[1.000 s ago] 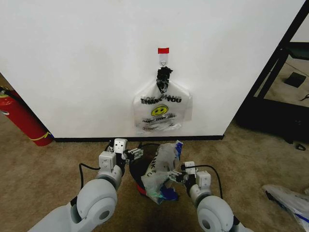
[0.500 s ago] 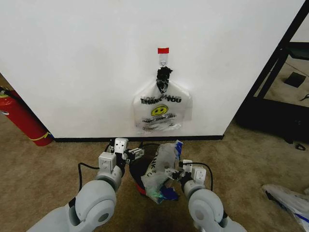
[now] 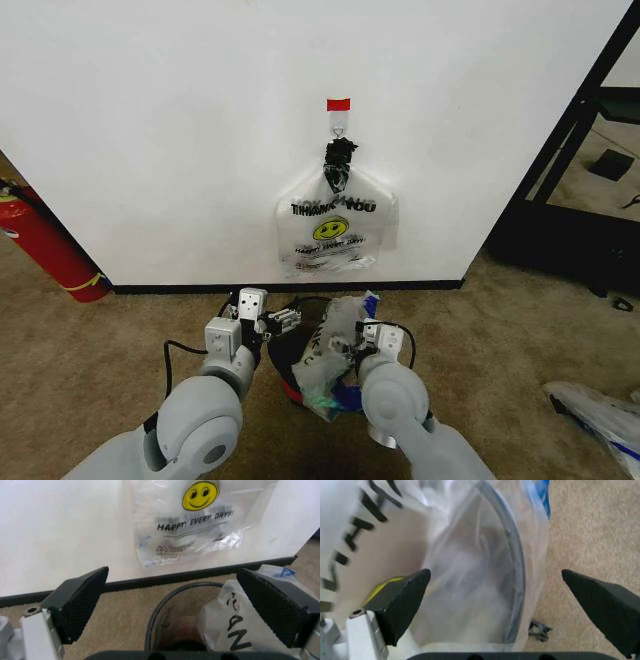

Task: Pick up the garbage bag from the wall and place it over the trash bin.

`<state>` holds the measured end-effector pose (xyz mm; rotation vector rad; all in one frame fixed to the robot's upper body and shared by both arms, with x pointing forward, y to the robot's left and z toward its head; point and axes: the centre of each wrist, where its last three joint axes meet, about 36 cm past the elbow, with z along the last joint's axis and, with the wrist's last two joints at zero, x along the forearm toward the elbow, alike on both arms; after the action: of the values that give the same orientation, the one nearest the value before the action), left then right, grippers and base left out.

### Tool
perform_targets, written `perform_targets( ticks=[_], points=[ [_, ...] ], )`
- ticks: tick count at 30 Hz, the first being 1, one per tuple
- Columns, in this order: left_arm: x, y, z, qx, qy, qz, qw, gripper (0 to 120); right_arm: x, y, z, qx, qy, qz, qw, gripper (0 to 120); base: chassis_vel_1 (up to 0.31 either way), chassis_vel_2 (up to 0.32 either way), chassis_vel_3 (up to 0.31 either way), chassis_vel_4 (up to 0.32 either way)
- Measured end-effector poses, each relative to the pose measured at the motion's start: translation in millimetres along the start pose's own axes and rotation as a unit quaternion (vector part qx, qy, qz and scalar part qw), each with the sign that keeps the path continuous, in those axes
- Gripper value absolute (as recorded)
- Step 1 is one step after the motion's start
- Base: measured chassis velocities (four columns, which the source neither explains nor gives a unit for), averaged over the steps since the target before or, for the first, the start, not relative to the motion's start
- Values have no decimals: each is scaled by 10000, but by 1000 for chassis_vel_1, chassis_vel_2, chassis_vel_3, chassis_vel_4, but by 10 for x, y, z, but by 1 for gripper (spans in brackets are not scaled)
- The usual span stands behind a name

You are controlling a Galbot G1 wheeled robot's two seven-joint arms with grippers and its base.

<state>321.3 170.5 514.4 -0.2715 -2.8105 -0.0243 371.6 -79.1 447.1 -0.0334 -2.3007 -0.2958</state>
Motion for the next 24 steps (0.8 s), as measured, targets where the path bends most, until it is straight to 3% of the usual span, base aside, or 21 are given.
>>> perform_targets(
  ticks=[16,24],
  points=[
    [1,-16,40,11,58,2,10000,100,-161,41,28,-136,259,251,9993,97,0,0,0,0],
    [-11,-32,50,29,74,13,10000,100,-265,89,-16,-244,274,353,9987,91,0,0,0,0]
  ],
)
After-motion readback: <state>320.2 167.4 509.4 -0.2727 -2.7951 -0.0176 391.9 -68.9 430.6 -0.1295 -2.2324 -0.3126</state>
